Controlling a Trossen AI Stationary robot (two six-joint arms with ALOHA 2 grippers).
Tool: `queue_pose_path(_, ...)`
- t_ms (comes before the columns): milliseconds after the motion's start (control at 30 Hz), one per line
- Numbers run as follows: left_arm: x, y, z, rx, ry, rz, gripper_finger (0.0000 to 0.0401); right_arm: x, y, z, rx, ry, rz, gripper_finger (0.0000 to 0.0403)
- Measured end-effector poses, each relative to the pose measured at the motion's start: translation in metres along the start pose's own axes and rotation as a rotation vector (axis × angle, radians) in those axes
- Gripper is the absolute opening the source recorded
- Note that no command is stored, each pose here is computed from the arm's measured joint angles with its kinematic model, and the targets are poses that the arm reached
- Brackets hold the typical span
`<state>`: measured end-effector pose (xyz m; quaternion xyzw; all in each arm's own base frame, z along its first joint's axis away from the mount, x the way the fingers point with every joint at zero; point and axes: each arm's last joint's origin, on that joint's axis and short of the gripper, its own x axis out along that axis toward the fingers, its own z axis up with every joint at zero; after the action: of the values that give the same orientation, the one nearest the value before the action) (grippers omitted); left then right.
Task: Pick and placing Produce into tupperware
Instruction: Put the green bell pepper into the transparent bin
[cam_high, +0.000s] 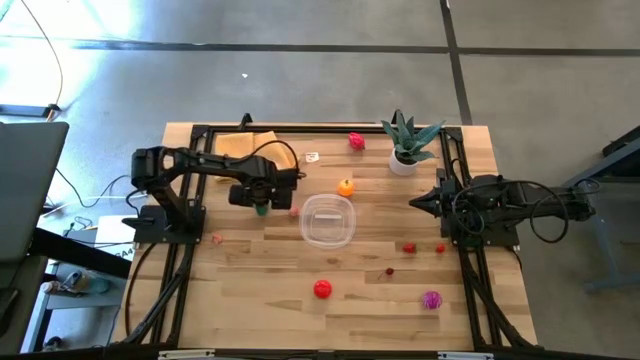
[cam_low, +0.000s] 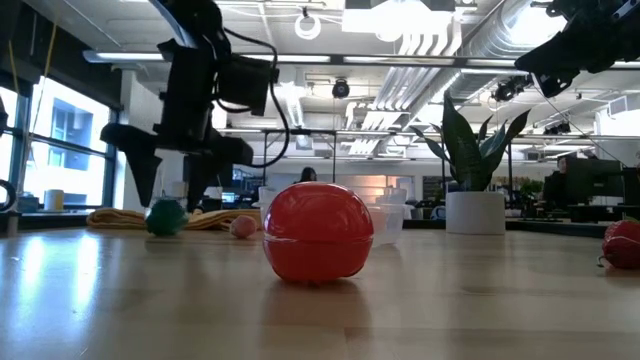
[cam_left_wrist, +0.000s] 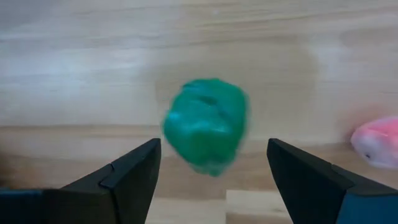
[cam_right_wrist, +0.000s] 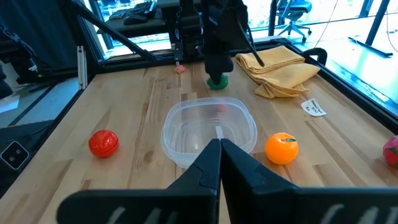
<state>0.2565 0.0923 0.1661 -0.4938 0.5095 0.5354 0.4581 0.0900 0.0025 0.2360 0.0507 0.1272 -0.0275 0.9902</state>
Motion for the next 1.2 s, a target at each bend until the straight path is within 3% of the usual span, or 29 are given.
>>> queue_pose_path(333, 0.018, 0.001, 0.005, 0.028, -0.031, -0.072, 0.0285, 0.000, 0.000, 0.000, 0.000, -0.001, 0.000, 0.0000)
queue_pose_path(533, 0.018, 0.002, 0.007, 0.033, -0.069, -0.057, 0.0285, 0.000, 0.000, 0.000, 0.000, 0.000, 0.000, 0.0000)
queue_pose_path(933, 0.018, 0.000, 0.008, 0.188, -0.097, -0.059, 0.0285, 0.000, 0.000, 0.000, 0.000, -0.001, 0.000, 0.0000)
queue_pose_path(1200, 0.018, 0.000, 0.008, 0.184, -0.098, -0.064, 0.0285, 0.000, 0.000, 0.000, 0.000, -0.001, 0.000, 0.0000)
